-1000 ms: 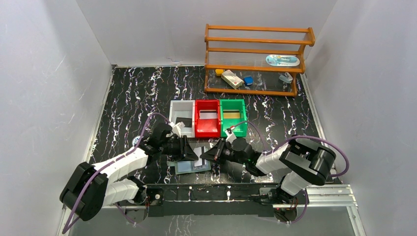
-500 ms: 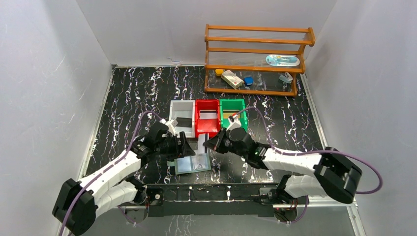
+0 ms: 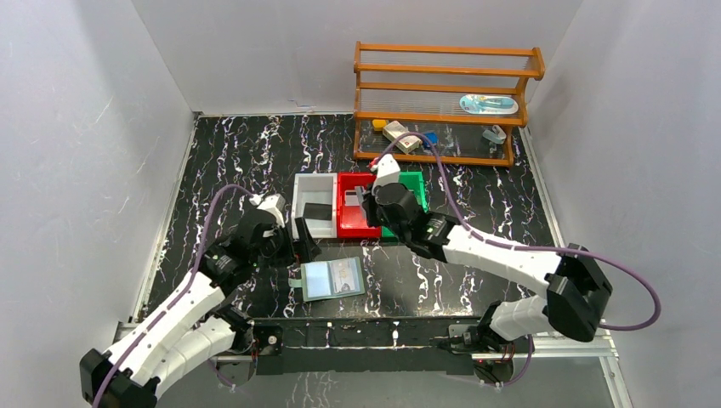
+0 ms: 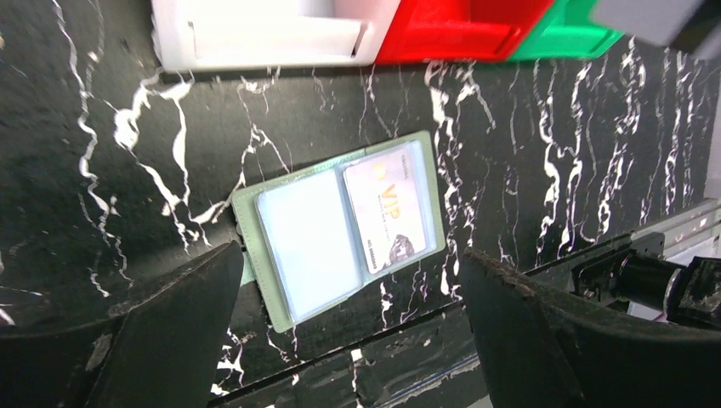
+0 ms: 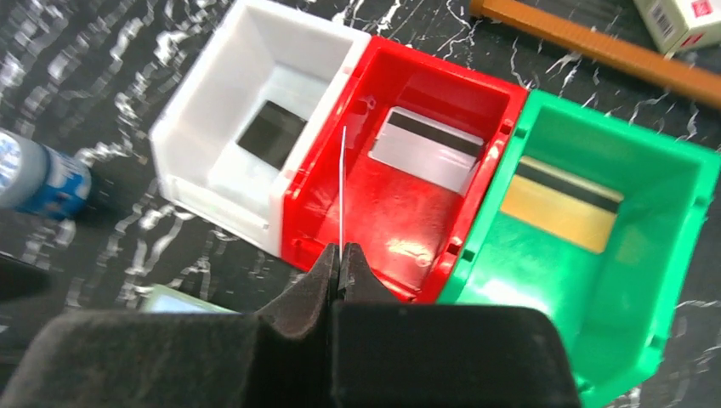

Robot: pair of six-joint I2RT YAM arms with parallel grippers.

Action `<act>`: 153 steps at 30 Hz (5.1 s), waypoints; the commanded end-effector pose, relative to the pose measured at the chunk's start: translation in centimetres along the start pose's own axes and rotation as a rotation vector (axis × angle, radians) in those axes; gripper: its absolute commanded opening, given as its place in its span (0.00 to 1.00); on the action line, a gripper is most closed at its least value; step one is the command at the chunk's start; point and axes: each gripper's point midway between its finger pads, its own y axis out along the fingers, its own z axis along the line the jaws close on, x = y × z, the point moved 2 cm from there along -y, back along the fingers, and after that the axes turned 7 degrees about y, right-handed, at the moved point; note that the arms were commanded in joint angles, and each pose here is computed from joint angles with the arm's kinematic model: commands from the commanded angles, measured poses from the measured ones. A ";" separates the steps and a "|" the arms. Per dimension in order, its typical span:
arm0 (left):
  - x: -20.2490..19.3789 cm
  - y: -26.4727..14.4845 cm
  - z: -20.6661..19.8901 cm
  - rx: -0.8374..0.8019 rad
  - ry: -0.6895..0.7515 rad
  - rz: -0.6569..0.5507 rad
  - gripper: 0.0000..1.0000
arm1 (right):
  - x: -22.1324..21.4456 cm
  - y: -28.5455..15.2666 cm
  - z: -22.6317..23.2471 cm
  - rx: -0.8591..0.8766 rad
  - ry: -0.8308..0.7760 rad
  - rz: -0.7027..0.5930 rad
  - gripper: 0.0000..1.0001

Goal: Take the credit cards out of the card holder

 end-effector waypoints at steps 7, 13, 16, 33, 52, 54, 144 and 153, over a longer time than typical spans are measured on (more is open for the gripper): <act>3.2 -3.7 0.6 0.075 0.131 -0.125 0.98 | 1.1 4.3 0.4 0.074 -0.591 -0.017 0.00; 3.6 -3.6 0.8 0.076 0.133 -0.172 0.98 | -0.1 7.1 0.5 0.159 -0.837 -0.004 0.00; 3.6 -3.4 0.8 0.075 0.126 -0.186 0.98 | -0.7 8.6 -0.3 0.147 -0.938 0.047 0.00; 3.6 -3.2 1.8 0.134 0.110 -0.180 0.98 | -1.4 14.1 -5.0 0.087 -1.317 0.162 0.00; 4.1 -3.6 2.5 0.170 0.080 -0.209 0.98 | -4.5 16.1 -7.1 0.146 -1.346 0.275 0.12; 4.1 -3.6 2.6 0.172 0.078 -0.208 0.98 | -4.7 16.0 -7.3 0.155 -1.340 0.284 0.20; -3.8 2.8 -4.3 -0.376 -0.131 0.192 0.74 | -20.9 -0.8 1.3 -0.040 0.595 0.557 0.37; -6.8 5.0 -2.2 -0.293 -0.235 0.253 0.58 | -22.6 -1.1 0.5 -0.078 0.636 0.598 0.35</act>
